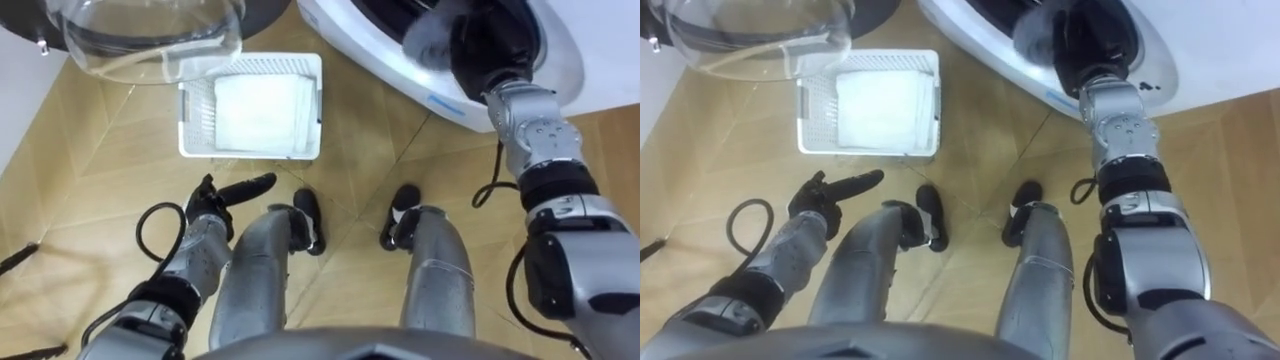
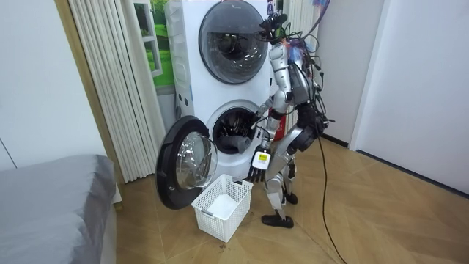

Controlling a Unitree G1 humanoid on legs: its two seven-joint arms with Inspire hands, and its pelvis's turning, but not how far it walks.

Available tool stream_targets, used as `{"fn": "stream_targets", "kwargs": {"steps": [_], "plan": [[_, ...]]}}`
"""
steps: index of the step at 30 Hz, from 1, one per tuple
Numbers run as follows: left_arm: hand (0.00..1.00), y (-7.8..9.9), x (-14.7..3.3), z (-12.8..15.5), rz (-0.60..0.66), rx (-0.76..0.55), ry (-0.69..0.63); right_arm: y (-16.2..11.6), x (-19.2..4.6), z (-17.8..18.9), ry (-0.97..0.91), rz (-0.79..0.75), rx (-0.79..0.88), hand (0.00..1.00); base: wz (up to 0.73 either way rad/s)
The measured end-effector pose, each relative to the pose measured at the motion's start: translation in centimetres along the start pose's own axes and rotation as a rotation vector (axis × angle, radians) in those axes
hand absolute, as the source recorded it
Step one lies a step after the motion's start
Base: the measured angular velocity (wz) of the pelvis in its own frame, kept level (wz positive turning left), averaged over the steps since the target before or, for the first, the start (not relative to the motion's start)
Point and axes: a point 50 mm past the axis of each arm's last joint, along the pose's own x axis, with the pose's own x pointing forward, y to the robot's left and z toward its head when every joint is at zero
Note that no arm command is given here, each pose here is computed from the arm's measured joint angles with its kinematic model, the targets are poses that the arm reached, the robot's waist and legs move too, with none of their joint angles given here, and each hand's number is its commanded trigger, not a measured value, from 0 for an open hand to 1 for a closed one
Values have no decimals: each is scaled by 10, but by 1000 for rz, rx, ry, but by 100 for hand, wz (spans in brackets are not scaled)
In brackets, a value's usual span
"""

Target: Put towel into washing machine

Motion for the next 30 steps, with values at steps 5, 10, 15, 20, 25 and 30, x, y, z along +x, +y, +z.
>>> {"fn": "stream_targets", "kwargs": {"steps": [5,10,15,20,25,30], "plan": [[0,2,-1,-4,-13,0,13,-5,1,1,-4,11,-14,0,0],[0,1,0,-2,-48,-9,8,-11,1,1,-6,28,-27,0,-1],[0,4,1,-9,-48,4,48,-29,-1,2,-7,24,-30,0,-4],[0,24,1,-22,5,21,105,-68,-11,6,-10,-8,-104,0,-5],[0,45,-1,-35,39,123,138,-123,-30,0,40,-109,-255,0,-7],[0,81,-9,-54,117,241,200,-195,-70,2,150,-324,-518,0,-6]]}}
